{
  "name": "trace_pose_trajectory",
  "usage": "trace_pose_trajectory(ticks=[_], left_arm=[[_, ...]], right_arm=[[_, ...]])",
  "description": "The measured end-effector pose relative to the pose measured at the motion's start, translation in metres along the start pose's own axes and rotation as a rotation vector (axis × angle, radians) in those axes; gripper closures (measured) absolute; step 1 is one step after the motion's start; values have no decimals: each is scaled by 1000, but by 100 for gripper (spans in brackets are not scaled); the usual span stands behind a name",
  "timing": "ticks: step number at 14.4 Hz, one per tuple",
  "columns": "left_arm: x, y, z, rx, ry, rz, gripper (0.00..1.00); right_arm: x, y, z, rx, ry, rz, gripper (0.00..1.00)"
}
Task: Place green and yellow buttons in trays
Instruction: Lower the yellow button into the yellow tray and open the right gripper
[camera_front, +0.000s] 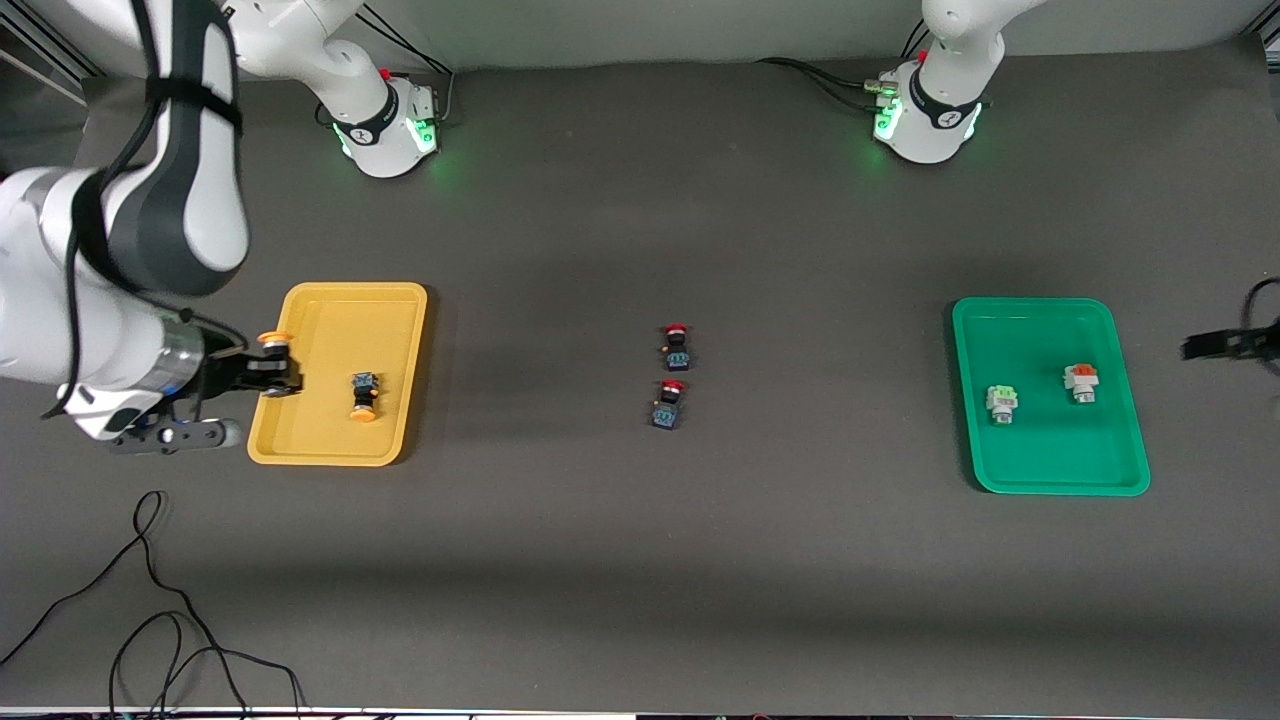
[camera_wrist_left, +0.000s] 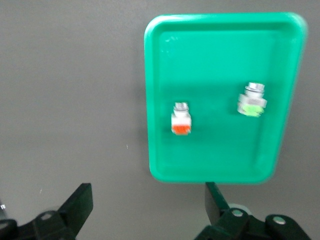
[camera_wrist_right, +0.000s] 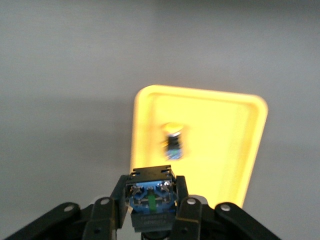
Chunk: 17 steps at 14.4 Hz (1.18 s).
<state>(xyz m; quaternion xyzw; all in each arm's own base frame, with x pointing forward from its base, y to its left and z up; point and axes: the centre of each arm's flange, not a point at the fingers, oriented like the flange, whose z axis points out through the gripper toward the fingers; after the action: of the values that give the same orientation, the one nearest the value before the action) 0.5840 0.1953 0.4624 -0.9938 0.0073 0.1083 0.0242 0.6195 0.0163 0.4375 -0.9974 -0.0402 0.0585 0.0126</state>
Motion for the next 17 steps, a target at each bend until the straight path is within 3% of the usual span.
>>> trace_pose_trajectory(ticks=[4, 9, 13, 17], left_arm=[[-31, 37, -67, -72, 15, 21, 0], [-52, 141, -109, -59, 19, 85, 0], [-70, 219, -122, -21, 34, 103, 0], [-72, 246, -128, -11, 53, 124, 0]], right_arm=[[-13, 58, 91, -84, 75, -28, 59], [-22, 34, 180, -165, 134, -78, 59], [-21, 34, 215, -150, 167, -101, 59], [-26, 56, 235, -93, 193, -91, 59]])
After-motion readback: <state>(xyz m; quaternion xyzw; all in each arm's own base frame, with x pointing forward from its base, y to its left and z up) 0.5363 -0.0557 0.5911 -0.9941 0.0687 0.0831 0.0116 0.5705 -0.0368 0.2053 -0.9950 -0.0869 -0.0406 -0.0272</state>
